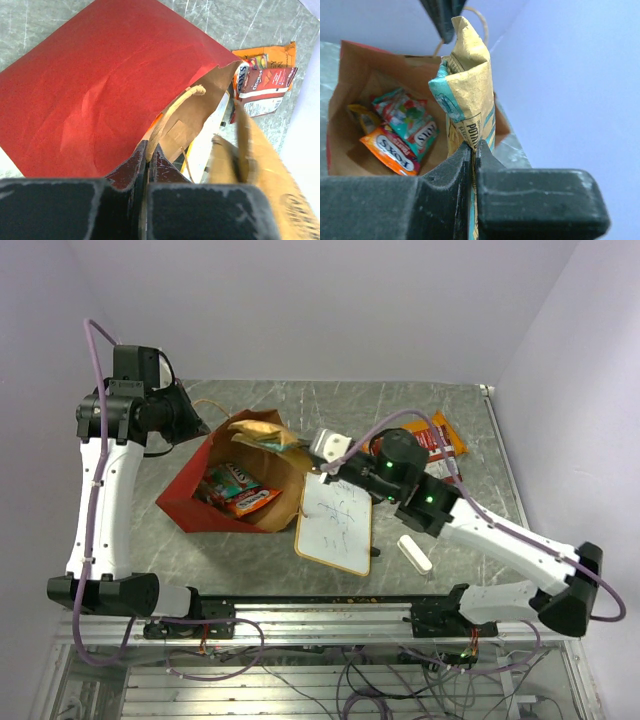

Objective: Take the snacks out of the paper bag
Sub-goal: Take out the snack from the paper bag, then place the snack at the center of the board.

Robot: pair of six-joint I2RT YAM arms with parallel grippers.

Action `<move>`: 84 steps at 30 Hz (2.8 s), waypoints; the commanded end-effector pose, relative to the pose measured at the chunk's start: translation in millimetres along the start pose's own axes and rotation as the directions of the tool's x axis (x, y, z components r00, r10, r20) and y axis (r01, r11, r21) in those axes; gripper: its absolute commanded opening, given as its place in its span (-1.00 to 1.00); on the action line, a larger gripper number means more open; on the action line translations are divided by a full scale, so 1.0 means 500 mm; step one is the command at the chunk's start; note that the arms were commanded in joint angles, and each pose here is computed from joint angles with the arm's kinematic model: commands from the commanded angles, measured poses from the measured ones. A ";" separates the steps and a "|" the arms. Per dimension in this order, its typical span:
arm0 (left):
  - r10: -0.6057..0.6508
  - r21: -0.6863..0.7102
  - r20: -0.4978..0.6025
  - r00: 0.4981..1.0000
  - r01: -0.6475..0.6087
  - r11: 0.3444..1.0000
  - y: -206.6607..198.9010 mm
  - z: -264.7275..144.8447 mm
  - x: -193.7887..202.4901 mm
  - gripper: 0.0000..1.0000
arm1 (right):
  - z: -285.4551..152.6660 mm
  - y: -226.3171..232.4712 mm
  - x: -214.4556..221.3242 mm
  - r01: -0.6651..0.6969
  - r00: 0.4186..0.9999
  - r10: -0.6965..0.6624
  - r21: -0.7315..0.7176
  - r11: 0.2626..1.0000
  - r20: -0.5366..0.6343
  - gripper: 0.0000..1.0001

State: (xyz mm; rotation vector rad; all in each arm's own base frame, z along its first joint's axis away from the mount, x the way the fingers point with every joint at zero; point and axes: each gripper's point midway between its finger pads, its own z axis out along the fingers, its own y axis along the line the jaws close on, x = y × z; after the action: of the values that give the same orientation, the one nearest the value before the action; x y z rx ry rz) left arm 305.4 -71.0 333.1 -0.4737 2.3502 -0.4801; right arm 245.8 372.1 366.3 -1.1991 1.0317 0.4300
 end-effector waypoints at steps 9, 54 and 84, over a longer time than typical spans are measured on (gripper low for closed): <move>0.004 0.018 -0.023 1.000 -0.004 1.000 -0.011 0.000 0.005 -0.86 | -0.202 -0.245 0.094 0.080 0.962 0.057 0.474 0.877 -0.268 -1.00; 0.030 0.003 -0.016 0.999 -0.030 1.000 -0.004 0.006 -0.001 -0.86 | -0.167 -0.175 0.788 -0.187 0.423 0.600 0.583 0.791 -0.679 -1.00; -0.038 0.145 0.013 0.999 0.036 0.989 -0.040 -0.007 0.021 -0.86 | -0.077 -0.102 0.373 -0.334 0.881 0.321 0.023 0.942 -0.347 0.30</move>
State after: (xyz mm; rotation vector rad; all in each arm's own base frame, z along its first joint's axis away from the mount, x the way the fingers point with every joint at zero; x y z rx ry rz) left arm 296.9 -83.8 318.0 -0.4989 2.3578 -0.5844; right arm 387.4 225.8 200.0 -0.9226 1.8379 0.4009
